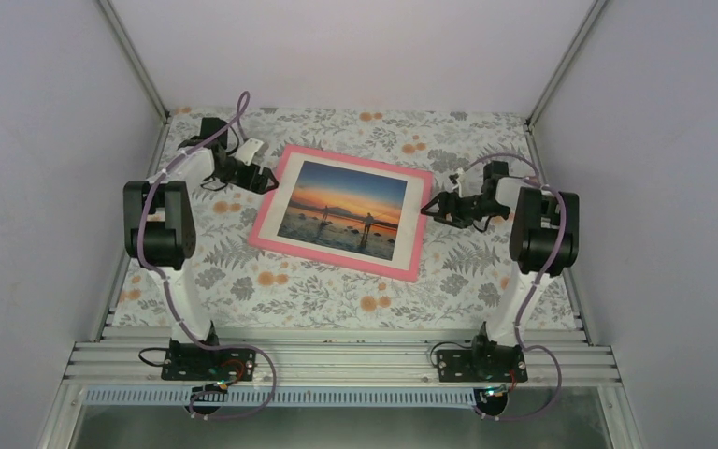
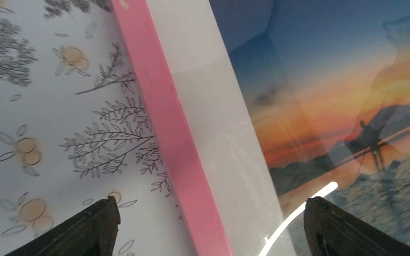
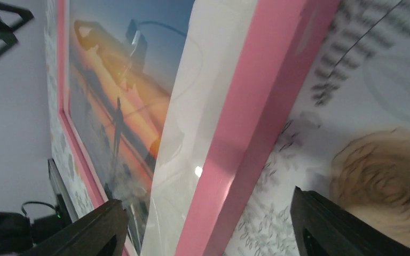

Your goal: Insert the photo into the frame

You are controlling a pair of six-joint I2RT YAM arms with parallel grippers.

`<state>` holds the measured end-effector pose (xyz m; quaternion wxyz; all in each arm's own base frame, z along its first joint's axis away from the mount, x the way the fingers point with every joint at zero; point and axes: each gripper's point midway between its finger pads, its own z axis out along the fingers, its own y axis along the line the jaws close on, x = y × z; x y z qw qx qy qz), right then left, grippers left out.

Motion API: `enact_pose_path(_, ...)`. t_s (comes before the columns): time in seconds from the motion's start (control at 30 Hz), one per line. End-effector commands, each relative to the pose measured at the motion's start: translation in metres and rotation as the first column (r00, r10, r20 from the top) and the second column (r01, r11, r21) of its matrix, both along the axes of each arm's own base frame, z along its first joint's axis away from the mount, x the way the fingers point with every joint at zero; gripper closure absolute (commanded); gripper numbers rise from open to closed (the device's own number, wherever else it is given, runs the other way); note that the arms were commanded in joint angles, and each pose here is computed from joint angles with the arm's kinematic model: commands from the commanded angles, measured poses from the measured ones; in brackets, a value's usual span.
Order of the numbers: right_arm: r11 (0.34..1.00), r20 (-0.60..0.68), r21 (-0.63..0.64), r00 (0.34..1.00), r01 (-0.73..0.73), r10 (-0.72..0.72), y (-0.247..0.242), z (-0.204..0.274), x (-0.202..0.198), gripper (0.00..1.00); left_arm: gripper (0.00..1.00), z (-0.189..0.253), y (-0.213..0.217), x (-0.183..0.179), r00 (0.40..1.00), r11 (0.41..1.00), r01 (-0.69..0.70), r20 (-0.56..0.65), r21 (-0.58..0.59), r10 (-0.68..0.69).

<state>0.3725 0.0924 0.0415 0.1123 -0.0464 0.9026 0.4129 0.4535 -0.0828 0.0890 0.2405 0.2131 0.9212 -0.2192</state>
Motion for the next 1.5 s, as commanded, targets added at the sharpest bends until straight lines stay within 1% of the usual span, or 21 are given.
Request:
enact_pose_path(0.0, 0.999, -0.070, 0.007, 0.997, 0.038, -0.038, -0.006, -0.032, 0.011, 0.24, 0.18, -0.017, -0.006, 0.004, 0.998, 0.998, 0.021, -0.053, -0.064, -0.024)
enact_pose_path(0.1, 0.999, -0.111, 0.008, 0.993, 0.047, -0.046, -0.007, -0.050, 0.013, 0.31, 0.26, -0.029, -0.007, -0.002, 0.996, 0.997, 0.044, -0.076, -0.070, -0.049)
enact_pose_path(0.2, 0.999, -0.150, 0.004, 0.987, 0.052, -0.051, -0.007, -0.063, 0.011, 0.34, 0.34, -0.043, -0.007, -0.013, 0.992, 0.996, 0.068, -0.101, -0.062, -0.074)
enact_pose_path(0.33, 0.999, -0.159, -0.015, 0.986, 0.053, -0.054, -0.010, -0.064, 0.008, 0.36, 0.42, -0.062, -0.007, -0.032, 0.985, 0.994, 0.093, -0.138, -0.054, -0.100)
enact_pose_path(0.53, 0.997, -0.146, -0.060, 0.988, 0.040, -0.048, -0.014, -0.061, 0.008, 0.37, 0.53, -0.070, -0.016, -0.059, 0.975, 0.985, 0.157, -0.148, -0.070, -0.166)
enact_pose_path(0.63, 0.996, -0.159, -0.082, 0.987, 0.025, -0.037, -0.016, -0.069, 0.002, 0.41, 0.57, -0.071, -0.018, -0.075, 0.968, 0.980, 0.190, -0.157, -0.061, -0.198)
enact_pose_path(0.8, 0.990, -0.155, -0.143, 0.988, -0.020, -0.002, -0.021, -0.074, -0.013, 0.42, 0.58, -0.070, -0.015, -0.109, 0.958, 0.972, 0.231, -0.167, -0.035, -0.234)
enact_pose_path(0.93, 0.991, -0.169, -0.130, 0.985, -0.038, 0.015, -0.018, -0.075, -0.026, 0.42, 0.57, -0.070, -0.013, -0.133, 0.954, 0.970, 0.241, -0.179, -0.028, -0.242)
enact_pose_path(1.0, 0.992, -0.183, -0.122, 0.983, -0.045, 0.022, -0.016, -0.077, -0.032, 0.42, 0.57, -0.069, -0.014, -0.139, 0.954, 0.970, 0.240, -0.177, -0.030, -0.242)
enact_pose_path(1.17, 0.991, -0.192, -0.124, 0.981, -0.040, 0.015, -0.020, -0.071, -0.035, 0.41, 0.54, -0.066, -0.007, -0.128, 0.968, 0.982, 0.189, -0.165, -0.008, -0.188)
enact_pose_path(1.3, 0.993, -0.170, -0.119, 0.985, -0.011, -0.010, -0.035, -0.051, -0.025, 0.40, 0.51, -0.058, 0.000, -0.110, 0.981, 0.990, 0.144, -0.131, -0.001, -0.142)
enact_pose_path(1.47, 0.996, -0.194, -0.084, 0.981, -0.011, -0.005, -0.034, -0.033, -0.033, 0.39, 0.48, -0.049, 0.001, -0.096, 0.987, 0.992, 0.125, -0.105, -0.006, -0.125)
